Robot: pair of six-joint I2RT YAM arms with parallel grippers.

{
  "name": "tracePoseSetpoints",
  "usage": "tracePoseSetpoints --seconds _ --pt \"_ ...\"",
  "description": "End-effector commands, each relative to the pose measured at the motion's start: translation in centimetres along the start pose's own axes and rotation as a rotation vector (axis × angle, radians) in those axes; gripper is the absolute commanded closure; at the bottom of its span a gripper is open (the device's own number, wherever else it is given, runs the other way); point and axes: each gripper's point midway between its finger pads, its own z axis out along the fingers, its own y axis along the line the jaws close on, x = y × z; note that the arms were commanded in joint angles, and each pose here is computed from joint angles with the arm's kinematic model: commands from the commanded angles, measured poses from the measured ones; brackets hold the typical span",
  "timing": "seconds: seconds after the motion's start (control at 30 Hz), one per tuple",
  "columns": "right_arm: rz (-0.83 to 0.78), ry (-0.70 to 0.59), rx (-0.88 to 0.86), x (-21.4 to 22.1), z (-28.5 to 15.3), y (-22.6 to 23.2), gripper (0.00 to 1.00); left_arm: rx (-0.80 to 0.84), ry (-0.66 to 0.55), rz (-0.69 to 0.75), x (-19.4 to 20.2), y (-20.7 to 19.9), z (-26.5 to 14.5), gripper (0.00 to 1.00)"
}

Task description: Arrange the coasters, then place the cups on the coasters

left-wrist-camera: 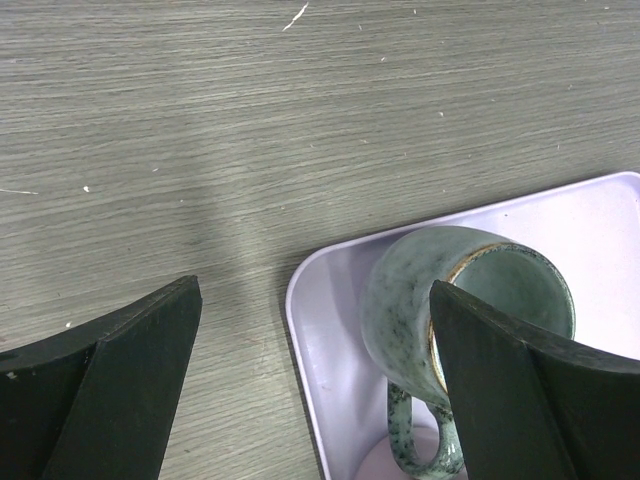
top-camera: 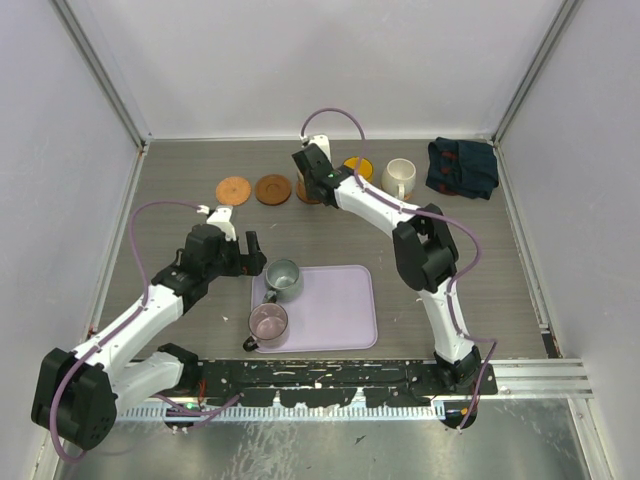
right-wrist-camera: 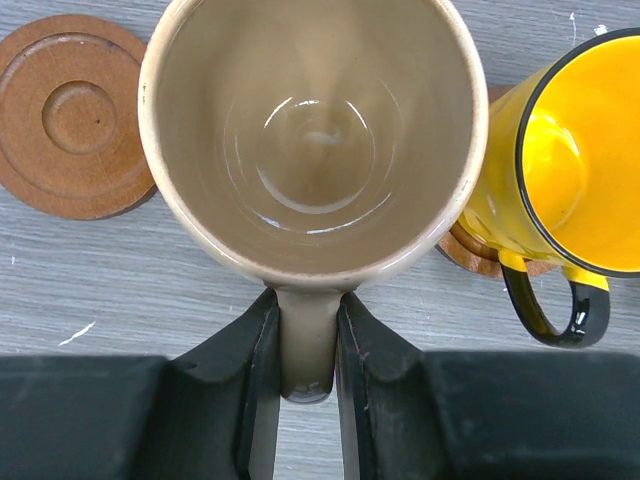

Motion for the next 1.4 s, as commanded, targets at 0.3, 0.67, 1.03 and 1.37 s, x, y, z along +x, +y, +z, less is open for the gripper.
tracePoseSetpoints --seconds 0.3,0.67,1.03,1.37 --pt "0.158 -0.195 -0.053 -6.8 0.1 1.4 0.99 0.005 -0.052 0.01 -1.4 -0.3 -0.2 0.02" --pt "0.15 -0.194 -0.058 -6.7 0.9 1.7 0.99 0.006 -0.038 0.01 -1.1 -0.2 0.3 0.02" --pt "0.121 -0.174 -0.051 -5.7 1.9 1.7 0.99 0.008 -0.035 0.008 -1.0 -0.3 0.5 0.02" --pt "0.111 -0.158 -0.037 -4.8 2.3 1.4 0.99 0.011 -0.033 0.007 -1.0 -0.3 0.6 0.02"
